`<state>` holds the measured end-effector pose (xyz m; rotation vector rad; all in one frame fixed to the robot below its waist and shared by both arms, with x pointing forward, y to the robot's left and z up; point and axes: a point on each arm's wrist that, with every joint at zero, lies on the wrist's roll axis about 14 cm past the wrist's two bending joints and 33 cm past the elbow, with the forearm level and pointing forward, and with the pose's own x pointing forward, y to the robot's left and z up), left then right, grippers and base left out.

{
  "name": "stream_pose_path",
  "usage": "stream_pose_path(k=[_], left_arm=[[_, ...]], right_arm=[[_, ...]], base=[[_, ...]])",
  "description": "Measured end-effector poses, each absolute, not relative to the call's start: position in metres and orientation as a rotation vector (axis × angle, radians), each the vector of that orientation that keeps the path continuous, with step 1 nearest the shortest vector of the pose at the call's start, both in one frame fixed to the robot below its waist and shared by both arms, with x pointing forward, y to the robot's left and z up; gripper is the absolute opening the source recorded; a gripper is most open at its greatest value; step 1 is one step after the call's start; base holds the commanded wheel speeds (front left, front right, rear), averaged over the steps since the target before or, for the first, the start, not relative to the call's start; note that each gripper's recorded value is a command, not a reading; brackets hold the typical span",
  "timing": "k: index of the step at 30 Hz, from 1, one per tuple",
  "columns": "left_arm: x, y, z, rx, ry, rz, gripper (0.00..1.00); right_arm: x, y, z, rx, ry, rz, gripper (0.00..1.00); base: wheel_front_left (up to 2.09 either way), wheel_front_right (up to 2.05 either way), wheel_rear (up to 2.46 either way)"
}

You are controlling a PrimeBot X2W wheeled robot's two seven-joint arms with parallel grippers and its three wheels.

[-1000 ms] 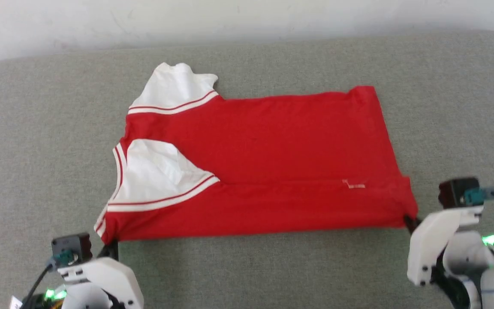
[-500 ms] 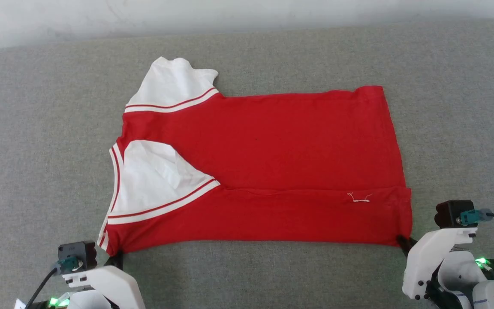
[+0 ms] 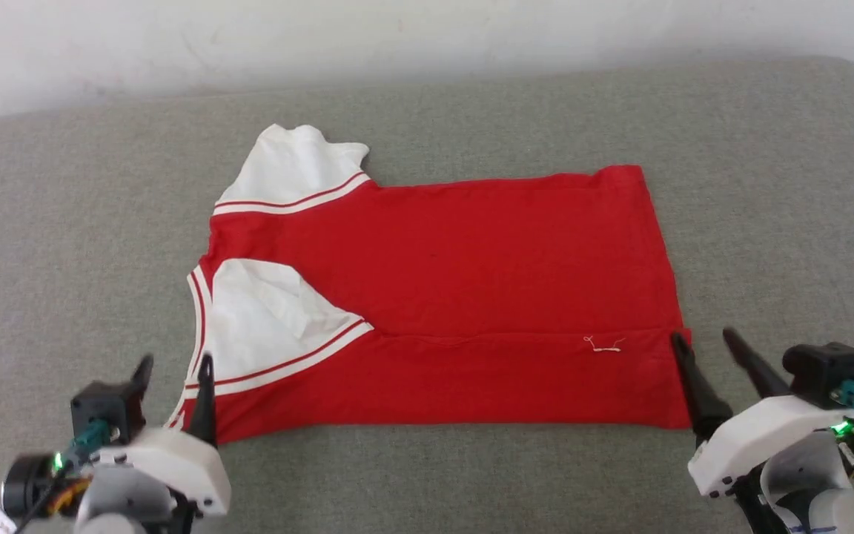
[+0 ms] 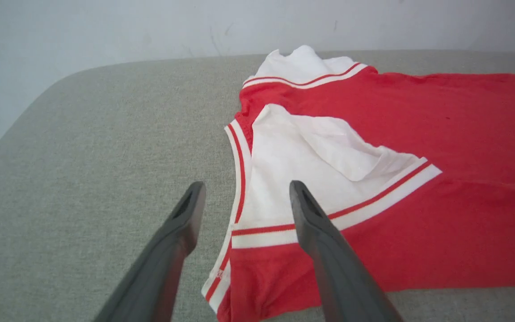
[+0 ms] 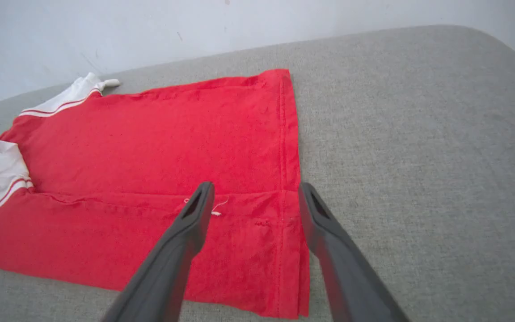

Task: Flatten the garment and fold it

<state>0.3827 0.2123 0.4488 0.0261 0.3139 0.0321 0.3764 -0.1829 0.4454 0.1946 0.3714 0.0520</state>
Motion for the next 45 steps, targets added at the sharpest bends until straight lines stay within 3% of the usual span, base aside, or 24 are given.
stream_pose_path(k=[9,15,21,27,34,43,44,45], left_arm=[[0.463,0.182,0.514,0.166,0.069,-0.184,1.0],[0.542,0.161,0.545,0.213,0.057,-0.274,1.0],[0.612,0.157,0.534,0.248,0.226,-0.286,1.0],[0.654,0.155,0.488,0.195,0.478,-0.227,1.0],[0.664,0.155,0.421,0.115,0.741,-0.147,1.0],[0.664,0.161,0.377,0.159,0.878,-0.095,1.0],[0.664,0.161,0.375,0.16,0.883,-0.094,0.77],[0.664,0.16,0.375,0.161,0.884,-0.096,0.33]], right_arm=[[0.398,-0.183,0.495,0.137,0.04,0.071,1.0],[0.423,-0.186,0.496,0.128,0.01,0.078,1.0],[0.443,-0.186,0.481,0.152,0.032,0.076,1.0],[0.448,-0.193,0.457,0.175,0.072,0.045,1.0],[0.444,-0.212,0.439,0.168,0.108,-0.018,1.0],[0.438,-0.226,0.417,0.158,0.167,-0.067,1.0],[0.438,-0.227,0.415,0.159,0.17,-0.069,1.0],[0.439,-0.228,0.414,0.157,0.173,-0.07,1.0]], base=[[0.0,0.0,0.0],[0.0,0.0,0.0],[0.0,0.0,0.0],[0.0,0.0,0.0],[0.0,0.0,0.0],[0.0,0.0,0.0],[0.0,0.0,0.0],[0.0,0.0,0.0]])
